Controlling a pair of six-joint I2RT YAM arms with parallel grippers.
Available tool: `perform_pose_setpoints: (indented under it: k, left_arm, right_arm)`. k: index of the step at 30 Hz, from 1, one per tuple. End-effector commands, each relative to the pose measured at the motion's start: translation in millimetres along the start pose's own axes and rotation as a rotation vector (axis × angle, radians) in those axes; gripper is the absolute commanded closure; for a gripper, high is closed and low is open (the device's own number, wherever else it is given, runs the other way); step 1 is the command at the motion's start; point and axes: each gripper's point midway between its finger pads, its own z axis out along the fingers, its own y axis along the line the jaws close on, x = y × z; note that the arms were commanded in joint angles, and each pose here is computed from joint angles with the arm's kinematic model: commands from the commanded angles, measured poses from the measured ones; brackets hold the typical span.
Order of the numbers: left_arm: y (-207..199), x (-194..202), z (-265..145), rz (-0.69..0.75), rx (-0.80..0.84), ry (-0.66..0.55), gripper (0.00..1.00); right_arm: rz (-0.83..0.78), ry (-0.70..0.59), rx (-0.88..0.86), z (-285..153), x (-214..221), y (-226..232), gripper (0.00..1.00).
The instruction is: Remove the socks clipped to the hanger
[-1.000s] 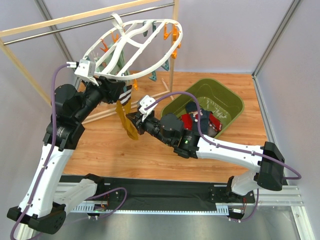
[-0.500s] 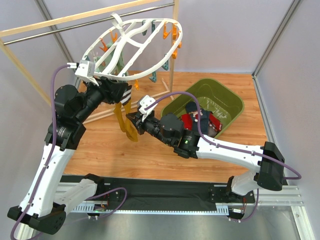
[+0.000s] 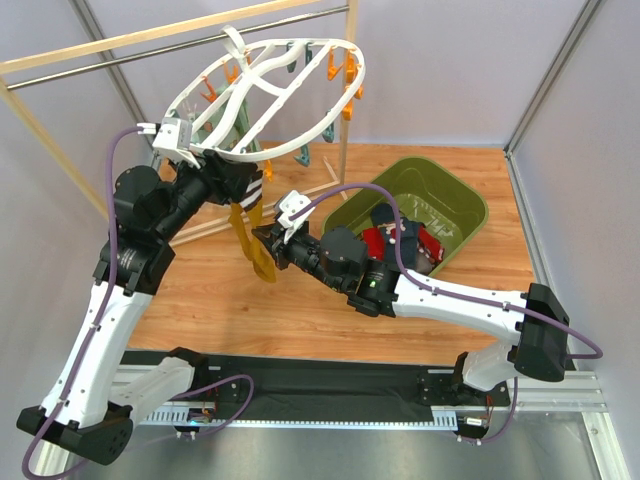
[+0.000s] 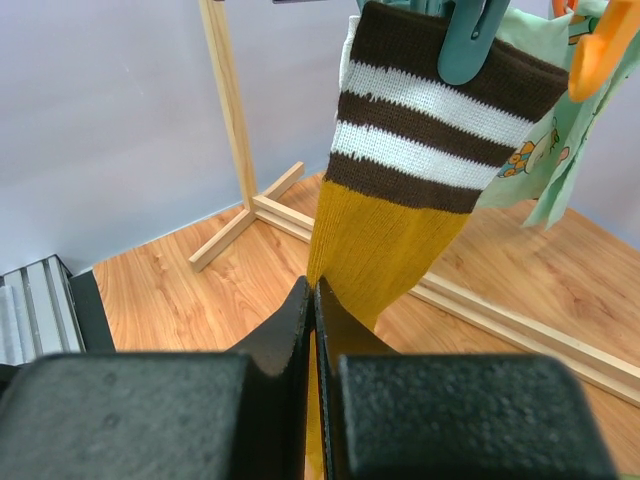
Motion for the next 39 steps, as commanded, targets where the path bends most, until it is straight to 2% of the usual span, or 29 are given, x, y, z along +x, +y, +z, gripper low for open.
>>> perform_pose_setpoints:
  k: [1, 4, 5, 10, 11, 13, 18, 19, 20, 21, 23, 27, 30, 34, 35, 39]
  left_arm:
    - [-5.6, -17.9, -0.5, 0.016, 0.023, -0.057, 0.42]
    - [-4.7, -22.4, -1.3, 0.015, 0.011, -0.069, 0.54]
    - [-4.9, -23.5, -1.7, 0.012, 0.01, -0.071, 0.61]
    - [-9.1, -27.6, -4.3, 0.009, 0.023, -0.075, 0.78]
    - [-8.7, -25.8, -3.8, 0.006, 0.021, -0.066, 0.88]
    - [-10.5, -28.6, -4.2, 0.003, 0.026, -0.069, 0.99]
    - [-10.9, -31.2, -5.2, -0.014, 0.015, -0.06, 1.0]
    - [-10.1, -31.5, -5.4, -0.014, 0.01, -0.06, 0.95]
    - [-10.8, -33.4, -6.5, -0.019, 0.012, -0.074, 0.67]
    - [-11.1, -35.0, -7.3, -0.027, 0.012, -0.085, 0.59]
    - [-14.2, -43.7, -11.5, -0.04, 0.021, -0.132, 0.55]
    - [-12.3, -45.1, -10.8, -0.047, 0.012, -0.144, 0.55]
    - [-10.7, -41.5, -6.8, -0.049, 0.007, -0.125, 0.57]
    - [-11.5, -40.8, -5.5, -0.052, 0.012, -0.121, 0.85]
    - [-10.3, -39.2, -4.3, -0.052, 0.008, -0.113, 0.98]
    - [-11.9, -40.8, -2.7, -0.052, 0.011, -0.102, 1.0]
  right_arm:
    - [0.014, -0.056, -0.011, -5.3, -22.5, 0.3, 1.0]
    - [0.014, -0.052, -0.014, -4.7, -20.7, 1.0, 1.0]
    - [0.016, -0.05, -0.014, -4.3, -19.9, 1.1, 1.0]
    - [0.019, -0.035, -0.016, -4.0, -12.7, 2.1, 1.0]
    - [0.02, -0.035, -0.014, -3.9, -12.3, 1.4, 1.0]
    - [0.021, -0.033, -0.016, -4.1, -11.5, 2.2, 1.0]
    - [0.021, -0.032, -0.014, -4.0, -12.0, 1.5, 1.0]
    - [0.023, -0.032, -0.014, -4.0, -12.0, 1.5, 1.0]
    - [0.023, -0.032, -0.016, -4.0, -12.0, 1.8, 1.0]
    - [0.023, -0.033, -0.017, -3.9, -12.7, 2.1, 1.0]
    - [0.024, -0.032, -0.016, -3.6, -12.0, 1.9, 1.0]
    - [0.024, -0.033, -0.02, -4.0, -12.3, 2.7, 1.0]
    - [0.024, -0.033, -0.02, -3.6, -12.7, 2.8, 1.0]
    - [0.025, -0.036, -0.02, -4.1, -14.6, 2.7, 1.0]
    - [0.025, -0.035, -0.019, -4.2, -14.2, 2.4, 1.0]
    - [0.022, -0.032, -0.02, -4.0, -12.7, 2.6, 1.0]
